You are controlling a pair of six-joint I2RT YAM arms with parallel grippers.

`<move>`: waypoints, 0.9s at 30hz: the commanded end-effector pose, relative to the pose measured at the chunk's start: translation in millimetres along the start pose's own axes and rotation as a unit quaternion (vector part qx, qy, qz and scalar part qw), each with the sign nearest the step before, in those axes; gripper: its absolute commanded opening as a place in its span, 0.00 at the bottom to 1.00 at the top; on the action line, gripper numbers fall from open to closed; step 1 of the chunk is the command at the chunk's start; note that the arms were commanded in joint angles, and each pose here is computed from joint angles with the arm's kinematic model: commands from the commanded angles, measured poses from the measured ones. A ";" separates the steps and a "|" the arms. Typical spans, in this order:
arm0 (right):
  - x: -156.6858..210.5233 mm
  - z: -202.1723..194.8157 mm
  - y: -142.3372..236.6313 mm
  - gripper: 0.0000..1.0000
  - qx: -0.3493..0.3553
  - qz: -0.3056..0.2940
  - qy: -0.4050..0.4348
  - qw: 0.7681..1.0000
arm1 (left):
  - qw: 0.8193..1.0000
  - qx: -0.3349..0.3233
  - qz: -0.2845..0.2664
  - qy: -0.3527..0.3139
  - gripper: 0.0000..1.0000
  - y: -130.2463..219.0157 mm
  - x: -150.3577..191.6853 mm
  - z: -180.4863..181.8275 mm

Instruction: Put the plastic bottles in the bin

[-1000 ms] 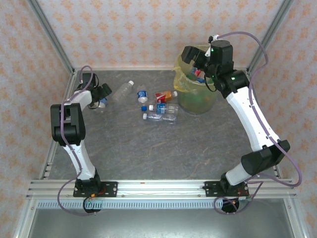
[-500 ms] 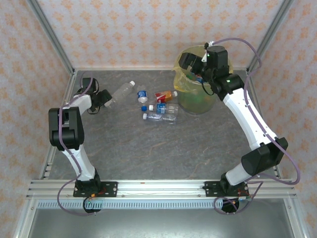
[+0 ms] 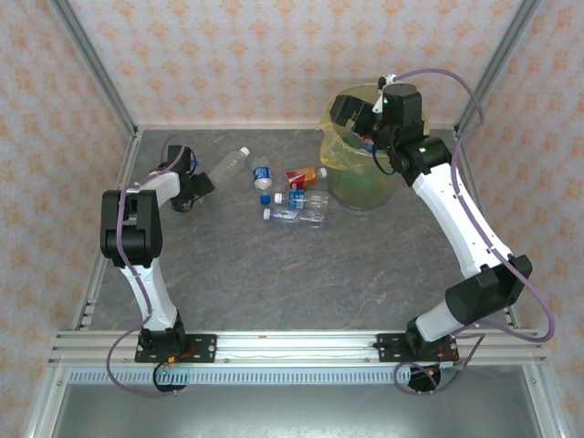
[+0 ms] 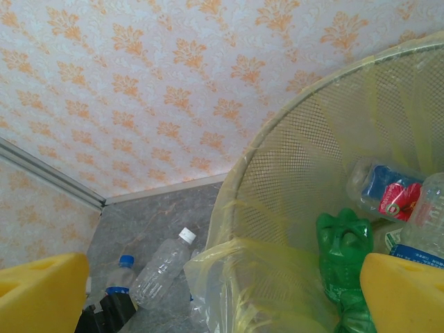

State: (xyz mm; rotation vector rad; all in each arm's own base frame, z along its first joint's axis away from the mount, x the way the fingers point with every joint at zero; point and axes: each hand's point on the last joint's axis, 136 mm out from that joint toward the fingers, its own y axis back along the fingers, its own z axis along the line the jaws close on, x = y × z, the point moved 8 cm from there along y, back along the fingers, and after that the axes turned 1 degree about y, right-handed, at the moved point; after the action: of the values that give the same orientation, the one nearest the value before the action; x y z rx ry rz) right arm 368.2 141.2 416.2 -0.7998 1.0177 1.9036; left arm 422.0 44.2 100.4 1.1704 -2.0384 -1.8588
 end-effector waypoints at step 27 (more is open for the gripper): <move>-12.9 9.2 21.4 1.00 -0.016 -0.026 0.006 1.000 | 0.998 0.011 -0.007 -0.058 0.77 -2.5 -18.7 -1.5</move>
State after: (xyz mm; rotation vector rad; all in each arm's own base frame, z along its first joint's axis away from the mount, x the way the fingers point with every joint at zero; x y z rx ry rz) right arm 364.4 140.1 423.6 -0.8148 1.0015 1.8990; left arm 439.1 54.3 116.8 1.1601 -2.1099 -1.9653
